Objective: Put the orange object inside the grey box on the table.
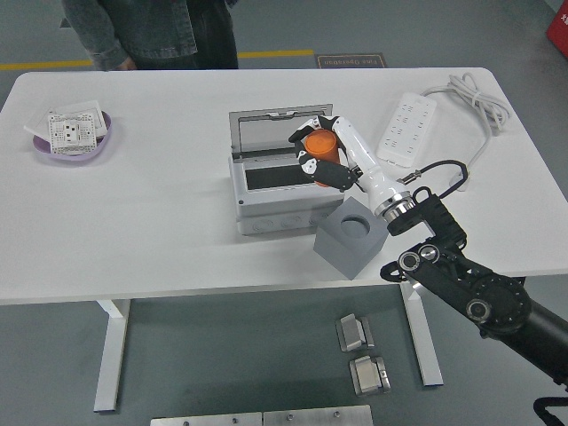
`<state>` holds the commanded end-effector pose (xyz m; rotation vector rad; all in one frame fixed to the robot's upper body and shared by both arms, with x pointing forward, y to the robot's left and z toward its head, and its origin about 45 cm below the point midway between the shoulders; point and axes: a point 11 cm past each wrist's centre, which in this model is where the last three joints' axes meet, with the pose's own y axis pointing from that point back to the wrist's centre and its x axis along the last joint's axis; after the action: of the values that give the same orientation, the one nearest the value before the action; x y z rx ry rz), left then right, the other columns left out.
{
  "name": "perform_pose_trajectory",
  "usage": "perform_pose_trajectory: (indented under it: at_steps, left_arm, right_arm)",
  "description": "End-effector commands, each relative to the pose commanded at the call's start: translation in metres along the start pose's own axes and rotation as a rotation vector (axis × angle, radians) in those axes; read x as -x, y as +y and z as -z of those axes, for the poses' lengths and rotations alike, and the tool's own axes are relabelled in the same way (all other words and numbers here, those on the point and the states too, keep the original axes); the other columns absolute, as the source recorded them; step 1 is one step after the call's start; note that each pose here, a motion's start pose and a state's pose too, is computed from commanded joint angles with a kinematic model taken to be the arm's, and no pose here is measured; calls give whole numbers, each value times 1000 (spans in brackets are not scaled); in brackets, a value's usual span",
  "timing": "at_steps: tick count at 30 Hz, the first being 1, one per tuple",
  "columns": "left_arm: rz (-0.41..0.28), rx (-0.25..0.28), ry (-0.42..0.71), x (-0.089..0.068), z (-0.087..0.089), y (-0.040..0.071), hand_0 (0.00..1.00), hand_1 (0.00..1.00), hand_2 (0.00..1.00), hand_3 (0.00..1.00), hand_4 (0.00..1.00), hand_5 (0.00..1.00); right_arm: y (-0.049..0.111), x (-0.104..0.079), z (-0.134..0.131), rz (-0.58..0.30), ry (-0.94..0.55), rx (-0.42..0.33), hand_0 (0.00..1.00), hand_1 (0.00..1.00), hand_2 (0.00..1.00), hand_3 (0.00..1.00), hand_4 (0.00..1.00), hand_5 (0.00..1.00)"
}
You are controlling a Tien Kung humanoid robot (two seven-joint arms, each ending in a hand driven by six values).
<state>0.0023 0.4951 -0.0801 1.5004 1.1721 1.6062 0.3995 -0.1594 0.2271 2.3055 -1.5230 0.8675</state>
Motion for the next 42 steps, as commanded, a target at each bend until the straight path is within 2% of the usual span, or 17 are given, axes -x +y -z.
perform_pose_trajectory:
  at_steps: [1, 10, 17, 22, 24, 25, 30, 31, 36, 37, 42]
  left_arm:
    - [-1, 0, -1, 0, 0, 0, 716, 712, 582, 782, 780, 348]
    - [-5, -2, -4, -3, 0, 0, 716, 712, 583, 781, 780, 349]
    - [-6, 0, -7, -3, -1, 0, 716, 712, 583, 781, 779, 349]
    - [-6, 2, -8, -3, -3, 0, 716, 711, 582, 781, 779, 348]
    - [-6, 3, -8, -3, -3, 1, 716, 711, 582, 781, 779, 348]
    - [-6, 3, -8, -3, -3, 1, 716, 711, 582, 781, 778, 348]
    - [-6, 4, -9, -3, -4, 1, 716, 711, 582, 781, 778, 348]
    - [-6, 5, -10, -3, -4, 1, 716, 711, 582, 780, 777, 347]
    - [-6, 9, -10, -2, -6, 1, 716, 711, 582, 780, 777, 347]
    - [-6, 9, -10, -2, -6, 1, 716, 710, 582, 780, 777, 348]
    - [-5, 10, -12, -2, -7, 1, 716, 710, 582, 780, 777, 348]
  right_arm:
    - [-5, 2, 2, 18, 42, -5, 42, 199, 506, 408, 251, 2]
    - [-49, 17, 17, 142, 399, -74, 58, 203, 506, 410, 254, 2]
    - [-72, 15, 15, 176, 550, -89, 64, 204, 504, 409, 257, 2]
    - [-75, 12, -4, 202, 604, -37, 81, 209, 502, 406, 263, 2]
    - [-74, 9, -16, 211, 618, -5, 81, 209, 502, 406, 263, 2]
    - [-73, 8, -21, 214, 623, 10, 125, 250, 509, 427, 278, 2]
    - [-69, 8, -36, 233, 633, 53, 125, 250, 509, 427, 278, 2]
    - [-69, 9, -37, 236, 635, 57, 191, 305, 525, 447, 283, 2]
    - [-69, 14, -39, 252, 640, 64, 191, 305, 525, 447, 283, 2]
    - [-69, 16, -38, 254, 640, 62, 228, 338, 552, 520, 325, 2]
    - [-71, 23, -34, 267, 637, 50, 228, 338, 552, 520, 325, 2]
